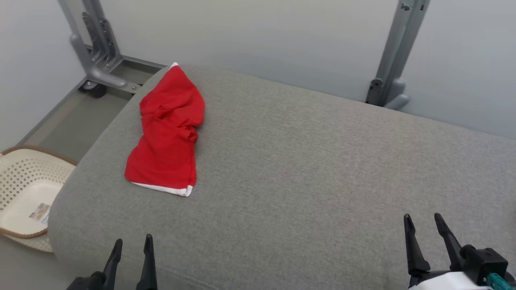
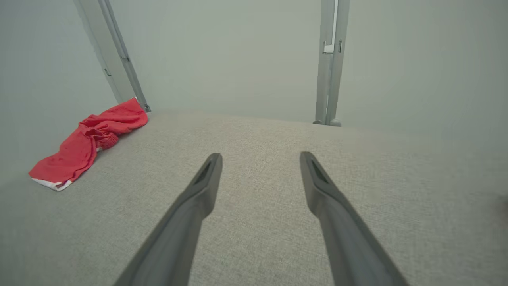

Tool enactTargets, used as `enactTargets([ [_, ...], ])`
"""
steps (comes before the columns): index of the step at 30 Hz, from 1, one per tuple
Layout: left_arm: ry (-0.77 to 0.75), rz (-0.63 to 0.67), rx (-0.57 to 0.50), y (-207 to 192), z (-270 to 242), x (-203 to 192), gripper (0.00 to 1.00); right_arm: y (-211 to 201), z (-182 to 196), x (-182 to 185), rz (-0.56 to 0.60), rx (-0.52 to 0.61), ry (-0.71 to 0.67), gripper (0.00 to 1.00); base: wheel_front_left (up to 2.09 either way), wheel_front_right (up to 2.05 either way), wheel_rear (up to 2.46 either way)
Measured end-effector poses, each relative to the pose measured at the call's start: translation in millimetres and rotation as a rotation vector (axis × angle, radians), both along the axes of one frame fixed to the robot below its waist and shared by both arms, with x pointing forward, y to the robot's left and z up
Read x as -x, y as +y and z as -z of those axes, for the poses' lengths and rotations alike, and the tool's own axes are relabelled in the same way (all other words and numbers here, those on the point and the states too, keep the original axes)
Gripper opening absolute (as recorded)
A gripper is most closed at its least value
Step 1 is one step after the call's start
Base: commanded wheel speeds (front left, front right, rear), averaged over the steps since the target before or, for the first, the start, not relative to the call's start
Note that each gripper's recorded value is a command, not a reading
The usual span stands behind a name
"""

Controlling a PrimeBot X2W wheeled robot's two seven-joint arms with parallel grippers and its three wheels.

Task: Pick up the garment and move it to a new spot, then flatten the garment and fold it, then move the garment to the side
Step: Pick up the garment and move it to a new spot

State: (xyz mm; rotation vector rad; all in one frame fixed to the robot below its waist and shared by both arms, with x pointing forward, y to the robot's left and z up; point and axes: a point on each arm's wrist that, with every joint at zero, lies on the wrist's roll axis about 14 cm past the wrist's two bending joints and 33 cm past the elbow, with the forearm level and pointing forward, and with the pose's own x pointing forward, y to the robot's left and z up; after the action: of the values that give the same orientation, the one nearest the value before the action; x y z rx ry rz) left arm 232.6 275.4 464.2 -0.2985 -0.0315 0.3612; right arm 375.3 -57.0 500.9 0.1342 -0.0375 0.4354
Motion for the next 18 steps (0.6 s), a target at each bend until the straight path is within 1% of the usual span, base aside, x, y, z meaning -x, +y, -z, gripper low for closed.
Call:
enactTargets([
  [4,-0.007,-0.061,-0.001,13,-2,15,1.00,25,-6,-5,-0.065,-0.006,-0.016,1.00,0.00,0.00,0.00],
  [10,0.000,-0.088,-0.001,18,-1,22,1.00,33,0,-7,-0.089,-0.005,0.001,1.00,0.00,0.00,0.00],
  [14,-0.001,-0.082,0.002,17,-1,18,1.00,26,7,-5,-0.074,0.002,0.022,1.00,0.00,0.00,0.00],
  [18,-0.031,-0.073,0.007,21,-12,-1,1.00,29,7,-11,-0.081,0.019,0.009,1.00,0.00,0.00,0.00],
])
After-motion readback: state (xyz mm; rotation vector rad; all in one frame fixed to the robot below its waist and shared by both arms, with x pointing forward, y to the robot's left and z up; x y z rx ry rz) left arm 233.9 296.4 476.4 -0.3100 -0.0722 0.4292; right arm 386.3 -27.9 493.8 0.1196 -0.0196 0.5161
